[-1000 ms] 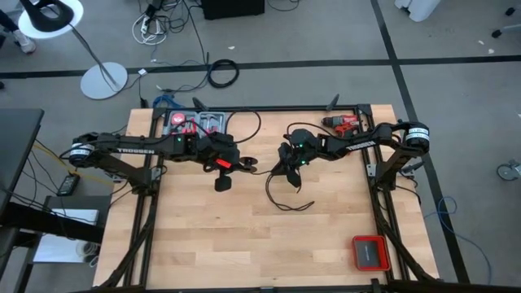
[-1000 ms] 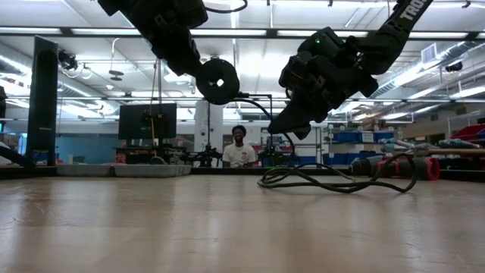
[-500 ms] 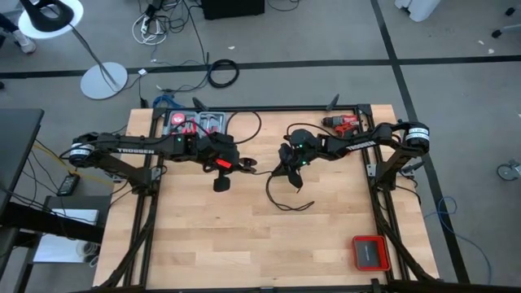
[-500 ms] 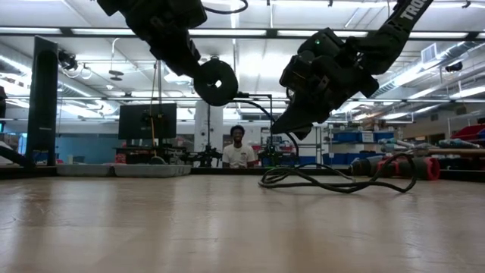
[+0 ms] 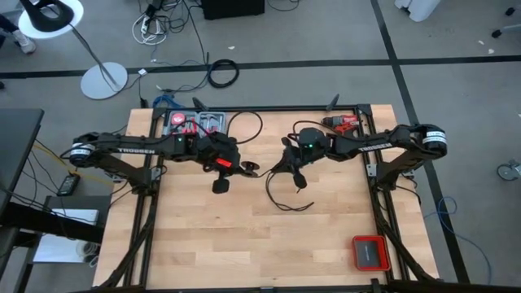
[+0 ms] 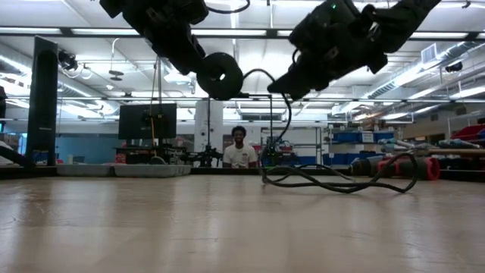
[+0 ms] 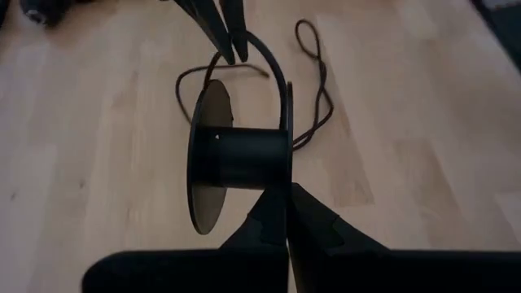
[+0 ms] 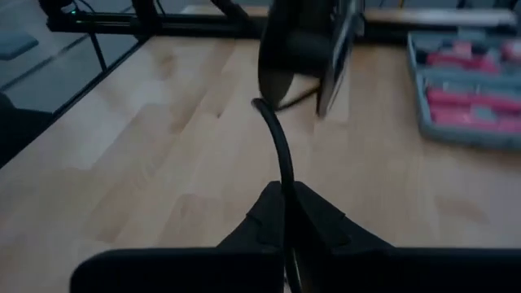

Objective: Coil cords
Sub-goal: Coil the black wire on the black spool

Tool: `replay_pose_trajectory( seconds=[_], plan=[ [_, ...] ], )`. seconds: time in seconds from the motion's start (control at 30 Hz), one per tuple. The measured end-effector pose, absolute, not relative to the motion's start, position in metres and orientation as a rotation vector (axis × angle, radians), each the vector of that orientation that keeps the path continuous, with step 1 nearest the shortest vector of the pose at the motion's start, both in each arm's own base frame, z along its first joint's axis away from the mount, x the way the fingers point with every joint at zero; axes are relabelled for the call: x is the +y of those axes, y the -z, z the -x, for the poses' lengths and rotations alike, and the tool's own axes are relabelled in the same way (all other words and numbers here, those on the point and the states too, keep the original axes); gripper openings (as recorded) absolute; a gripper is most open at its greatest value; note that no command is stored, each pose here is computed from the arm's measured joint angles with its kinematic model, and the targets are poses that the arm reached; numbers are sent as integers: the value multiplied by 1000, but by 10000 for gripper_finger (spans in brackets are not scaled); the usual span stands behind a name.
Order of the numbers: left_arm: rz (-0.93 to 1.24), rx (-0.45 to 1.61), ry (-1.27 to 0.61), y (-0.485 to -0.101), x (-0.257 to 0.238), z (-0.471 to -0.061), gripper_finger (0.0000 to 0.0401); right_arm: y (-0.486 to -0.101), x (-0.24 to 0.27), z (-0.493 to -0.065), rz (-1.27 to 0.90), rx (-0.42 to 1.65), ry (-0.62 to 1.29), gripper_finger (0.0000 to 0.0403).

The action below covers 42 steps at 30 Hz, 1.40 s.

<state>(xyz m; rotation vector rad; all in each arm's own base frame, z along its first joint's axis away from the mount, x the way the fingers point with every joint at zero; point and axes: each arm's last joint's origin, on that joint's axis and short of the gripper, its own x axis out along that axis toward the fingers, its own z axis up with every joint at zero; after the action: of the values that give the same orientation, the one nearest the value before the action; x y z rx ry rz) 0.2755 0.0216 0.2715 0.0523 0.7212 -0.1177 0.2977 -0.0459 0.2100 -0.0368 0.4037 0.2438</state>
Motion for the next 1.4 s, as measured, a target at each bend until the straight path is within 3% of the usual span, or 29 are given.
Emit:
replay_pose_trajectory(
  seconds=[0.5,0.9,1.4],
  plan=[
    [-60,629,216,-275,-2,-284,0,-252,-32,-285,119,228,-186,5],
    [-93,554,289,-265,-15,-303,0,-277,-29,-303,187,212,-212,5],
    [-265,457,288,-268,-16,-311,0,-249,-31,-330,135,232,-305,6]
  ],
)
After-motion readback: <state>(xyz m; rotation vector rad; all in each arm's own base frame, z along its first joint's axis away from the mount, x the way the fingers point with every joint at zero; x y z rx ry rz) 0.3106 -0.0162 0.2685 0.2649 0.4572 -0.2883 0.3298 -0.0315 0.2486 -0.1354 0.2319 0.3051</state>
